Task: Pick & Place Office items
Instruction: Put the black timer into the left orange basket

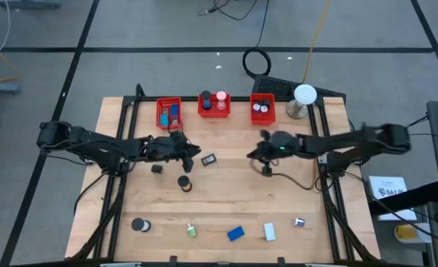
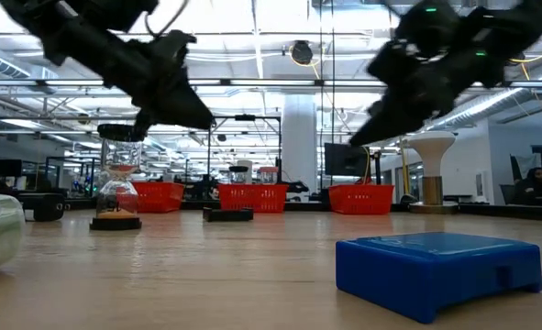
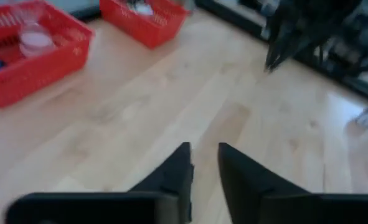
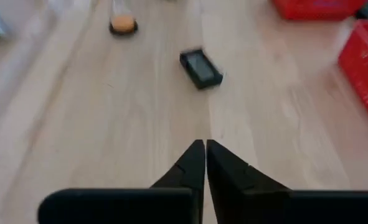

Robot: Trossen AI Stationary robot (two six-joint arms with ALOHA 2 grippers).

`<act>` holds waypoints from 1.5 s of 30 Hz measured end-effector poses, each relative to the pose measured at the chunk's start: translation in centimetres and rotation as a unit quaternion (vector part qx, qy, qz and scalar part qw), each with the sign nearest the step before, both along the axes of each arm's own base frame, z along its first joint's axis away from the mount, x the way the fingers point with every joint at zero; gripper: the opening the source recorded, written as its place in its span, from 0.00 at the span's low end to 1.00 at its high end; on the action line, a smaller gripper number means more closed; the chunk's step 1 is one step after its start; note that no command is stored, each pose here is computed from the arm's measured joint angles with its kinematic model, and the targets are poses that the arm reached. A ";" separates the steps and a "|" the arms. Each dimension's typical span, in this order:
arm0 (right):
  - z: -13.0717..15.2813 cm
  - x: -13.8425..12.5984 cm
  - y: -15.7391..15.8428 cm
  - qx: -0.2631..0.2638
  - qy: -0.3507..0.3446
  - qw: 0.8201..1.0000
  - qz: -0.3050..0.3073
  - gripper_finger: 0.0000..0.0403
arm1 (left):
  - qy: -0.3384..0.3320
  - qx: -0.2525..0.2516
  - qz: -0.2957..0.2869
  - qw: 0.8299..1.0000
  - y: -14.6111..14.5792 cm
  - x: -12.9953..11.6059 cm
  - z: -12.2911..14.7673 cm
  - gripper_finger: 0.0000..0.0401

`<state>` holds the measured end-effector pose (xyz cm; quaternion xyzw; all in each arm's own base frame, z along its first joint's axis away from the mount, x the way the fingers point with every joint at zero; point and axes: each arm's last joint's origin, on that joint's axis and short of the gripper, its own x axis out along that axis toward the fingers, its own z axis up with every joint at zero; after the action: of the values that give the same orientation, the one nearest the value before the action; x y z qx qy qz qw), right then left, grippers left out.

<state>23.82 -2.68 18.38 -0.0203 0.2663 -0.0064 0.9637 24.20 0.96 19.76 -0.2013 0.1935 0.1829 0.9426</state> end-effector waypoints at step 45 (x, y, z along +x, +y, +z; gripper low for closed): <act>-0.6 -9.8 1.2 0.028 -0.240 0.970 -0.019 0.07 | 0.238 -0.037 0.064 0.968 0.7 10.7 -7.9 0.38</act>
<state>14.01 -1.49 17.76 0.0140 0.0275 -0.0217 0.9993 34.88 1.67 11.88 -0.1987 0.4058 0.2785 0.8475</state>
